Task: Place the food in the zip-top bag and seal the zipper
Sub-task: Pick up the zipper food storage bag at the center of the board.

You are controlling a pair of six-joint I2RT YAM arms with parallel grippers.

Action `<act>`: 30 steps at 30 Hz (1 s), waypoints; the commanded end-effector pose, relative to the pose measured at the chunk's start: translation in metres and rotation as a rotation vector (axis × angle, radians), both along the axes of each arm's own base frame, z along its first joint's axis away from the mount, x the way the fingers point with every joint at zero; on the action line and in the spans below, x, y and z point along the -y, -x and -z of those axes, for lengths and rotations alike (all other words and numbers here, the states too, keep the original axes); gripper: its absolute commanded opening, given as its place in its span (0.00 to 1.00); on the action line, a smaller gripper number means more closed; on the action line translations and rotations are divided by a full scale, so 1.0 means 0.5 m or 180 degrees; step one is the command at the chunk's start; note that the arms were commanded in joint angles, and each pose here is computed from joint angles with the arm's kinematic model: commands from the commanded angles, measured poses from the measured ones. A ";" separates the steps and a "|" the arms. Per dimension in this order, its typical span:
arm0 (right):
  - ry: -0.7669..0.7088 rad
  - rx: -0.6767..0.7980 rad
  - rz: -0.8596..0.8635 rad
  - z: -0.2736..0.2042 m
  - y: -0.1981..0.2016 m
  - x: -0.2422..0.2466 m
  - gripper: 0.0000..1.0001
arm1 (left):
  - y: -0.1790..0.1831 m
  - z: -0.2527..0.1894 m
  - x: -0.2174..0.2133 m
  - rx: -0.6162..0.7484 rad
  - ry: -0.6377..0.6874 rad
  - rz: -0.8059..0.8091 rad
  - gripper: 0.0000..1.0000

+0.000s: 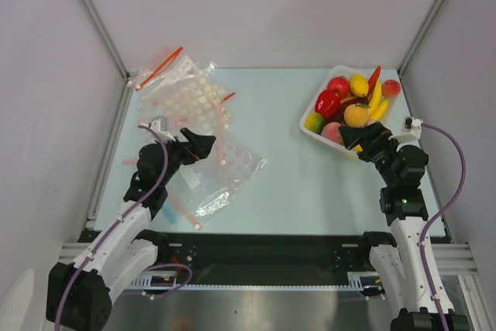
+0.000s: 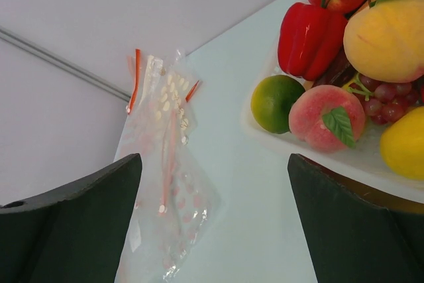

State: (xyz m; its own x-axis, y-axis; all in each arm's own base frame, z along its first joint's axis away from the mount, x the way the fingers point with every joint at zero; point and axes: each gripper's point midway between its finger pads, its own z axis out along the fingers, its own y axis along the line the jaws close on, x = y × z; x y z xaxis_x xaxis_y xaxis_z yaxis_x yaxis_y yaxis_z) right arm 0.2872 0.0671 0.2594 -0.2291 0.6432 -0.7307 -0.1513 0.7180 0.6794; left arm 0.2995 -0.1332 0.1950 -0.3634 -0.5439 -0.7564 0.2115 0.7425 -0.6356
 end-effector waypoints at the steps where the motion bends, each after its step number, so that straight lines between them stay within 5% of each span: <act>1: 0.0036 0.0134 0.0060 -0.028 0.001 0.006 1.00 | -0.030 -0.036 -0.007 0.0125 -0.0143 -0.0104 0.99; 7: 0.0046 0.0195 0.0036 -0.037 0.003 0.004 1.00 | -0.089 0.001 0.005 -0.0242 -0.0501 -0.0141 0.83; 15: 0.0052 0.0206 0.0040 -0.038 0.004 0.004 1.00 | -0.162 0.003 0.059 -0.0381 -0.1244 -0.0287 0.72; 21: 0.0047 0.0215 0.0041 -0.041 0.005 0.004 1.00 | -0.233 0.070 0.072 -0.0940 -0.1817 -0.0348 0.66; 23: 0.0052 0.0221 0.0045 -0.042 0.005 0.005 1.00 | -0.252 0.118 0.073 -0.1194 -0.2036 -0.0350 0.56; 30: 0.0058 0.0232 0.0050 -0.045 0.008 0.006 1.00 | -0.284 0.183 0.057 -0.1424 -0.2411 -0.0455 0.56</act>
